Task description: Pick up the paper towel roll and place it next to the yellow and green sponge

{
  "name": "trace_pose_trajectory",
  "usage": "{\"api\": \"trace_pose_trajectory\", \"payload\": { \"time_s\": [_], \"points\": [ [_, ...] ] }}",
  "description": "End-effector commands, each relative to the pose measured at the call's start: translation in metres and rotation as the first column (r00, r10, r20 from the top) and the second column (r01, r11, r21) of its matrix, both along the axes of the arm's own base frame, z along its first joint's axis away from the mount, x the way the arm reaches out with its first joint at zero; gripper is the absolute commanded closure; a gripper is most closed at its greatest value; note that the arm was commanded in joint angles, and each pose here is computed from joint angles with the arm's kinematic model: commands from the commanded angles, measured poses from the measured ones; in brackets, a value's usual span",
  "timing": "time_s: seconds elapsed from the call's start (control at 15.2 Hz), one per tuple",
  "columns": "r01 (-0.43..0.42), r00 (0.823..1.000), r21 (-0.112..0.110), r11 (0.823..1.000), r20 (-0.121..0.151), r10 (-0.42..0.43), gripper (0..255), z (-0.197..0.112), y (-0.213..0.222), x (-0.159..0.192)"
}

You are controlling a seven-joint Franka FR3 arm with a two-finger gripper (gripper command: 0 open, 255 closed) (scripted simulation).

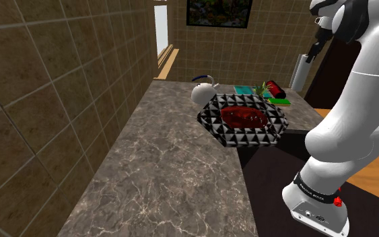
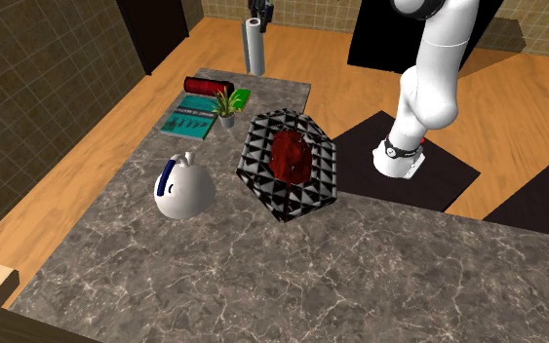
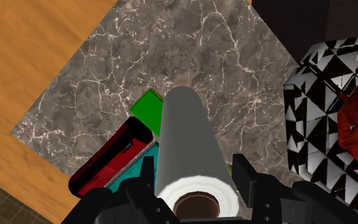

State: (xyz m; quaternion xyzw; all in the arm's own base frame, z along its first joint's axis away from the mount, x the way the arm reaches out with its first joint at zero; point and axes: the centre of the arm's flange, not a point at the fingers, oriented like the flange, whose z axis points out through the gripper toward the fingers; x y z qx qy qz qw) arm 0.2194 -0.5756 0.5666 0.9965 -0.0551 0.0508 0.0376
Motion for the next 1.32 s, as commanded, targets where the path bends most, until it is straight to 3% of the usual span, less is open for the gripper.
{"api": "trace_pose_trajectory", "payload": {
  "time_s": [0.0, 1.25],
  "points": [
    [0.0, 1.0, -0.001, 1.0, 0.0, 0.0, 255, -0.011, 0.0, -0.001],
    [0.0, 1.0, -0.001, 1.0, 0.0, 0.0, 255, -0.111, 0.0, -0.001]
  ]
}}
